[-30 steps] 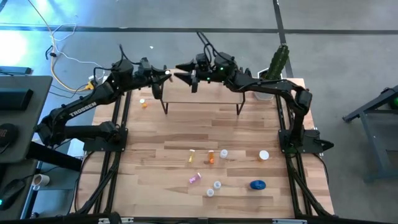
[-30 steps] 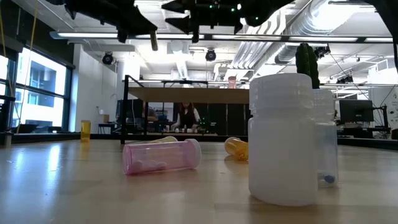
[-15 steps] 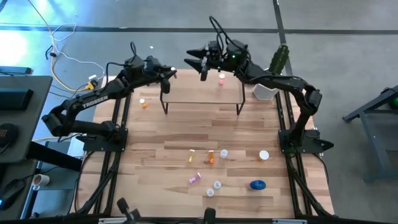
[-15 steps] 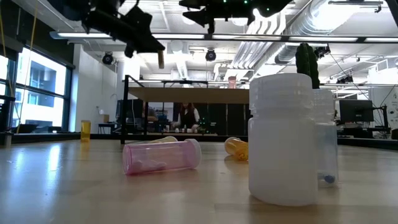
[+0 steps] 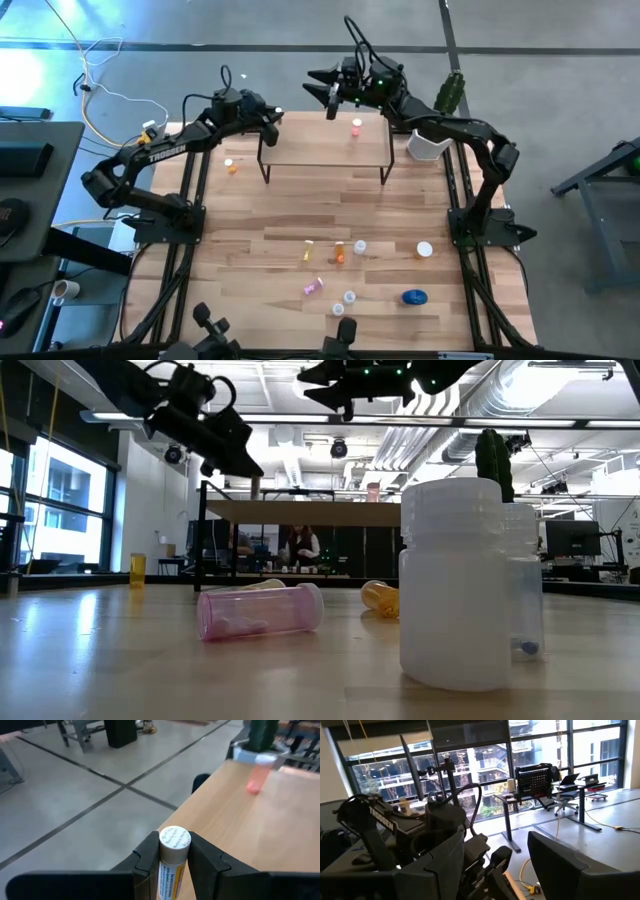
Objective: Pick and place medicine bottles onto shelf by color
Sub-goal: Put the bottom yellow medicine bottle on the shelf
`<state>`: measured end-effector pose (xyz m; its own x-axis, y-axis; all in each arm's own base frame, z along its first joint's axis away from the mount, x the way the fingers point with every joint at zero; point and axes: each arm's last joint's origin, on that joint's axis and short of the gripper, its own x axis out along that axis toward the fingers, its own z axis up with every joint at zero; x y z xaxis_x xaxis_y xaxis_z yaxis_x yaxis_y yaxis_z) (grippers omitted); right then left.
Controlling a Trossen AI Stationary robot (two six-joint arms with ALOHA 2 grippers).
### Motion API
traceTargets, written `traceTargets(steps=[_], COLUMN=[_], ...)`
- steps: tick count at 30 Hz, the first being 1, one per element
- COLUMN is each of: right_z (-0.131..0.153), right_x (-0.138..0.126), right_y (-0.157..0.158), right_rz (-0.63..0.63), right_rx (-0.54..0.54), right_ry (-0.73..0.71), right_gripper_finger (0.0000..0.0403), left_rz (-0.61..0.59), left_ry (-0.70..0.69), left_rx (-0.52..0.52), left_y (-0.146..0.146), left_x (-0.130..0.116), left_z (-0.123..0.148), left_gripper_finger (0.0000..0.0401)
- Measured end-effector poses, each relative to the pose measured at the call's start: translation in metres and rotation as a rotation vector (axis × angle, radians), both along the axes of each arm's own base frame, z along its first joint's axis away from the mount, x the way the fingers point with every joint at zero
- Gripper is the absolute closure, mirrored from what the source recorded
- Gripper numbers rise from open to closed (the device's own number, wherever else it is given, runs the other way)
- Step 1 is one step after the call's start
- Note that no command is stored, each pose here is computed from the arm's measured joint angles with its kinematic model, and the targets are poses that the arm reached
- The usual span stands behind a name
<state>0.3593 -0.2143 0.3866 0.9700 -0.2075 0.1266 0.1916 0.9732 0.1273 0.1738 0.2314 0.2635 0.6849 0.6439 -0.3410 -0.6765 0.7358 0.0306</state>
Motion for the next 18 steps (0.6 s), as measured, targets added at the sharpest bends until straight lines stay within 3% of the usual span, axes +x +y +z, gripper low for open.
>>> traceTargets(steps=[18], right_z=[-0.0012], right_x=[-0.0017], right_y=[-0.0031], right_rz=[-0.008], right_rx=[0.006], right_ry=[0.011], right_gripper_finger=[0.0192], left_rz=[0.024], left_ry=[0.072], left_rx=[-0.017], left_y=[0.0032], left_x=[0.001], left_z=[-0.0105], left_gripper_finger=[0.0328])
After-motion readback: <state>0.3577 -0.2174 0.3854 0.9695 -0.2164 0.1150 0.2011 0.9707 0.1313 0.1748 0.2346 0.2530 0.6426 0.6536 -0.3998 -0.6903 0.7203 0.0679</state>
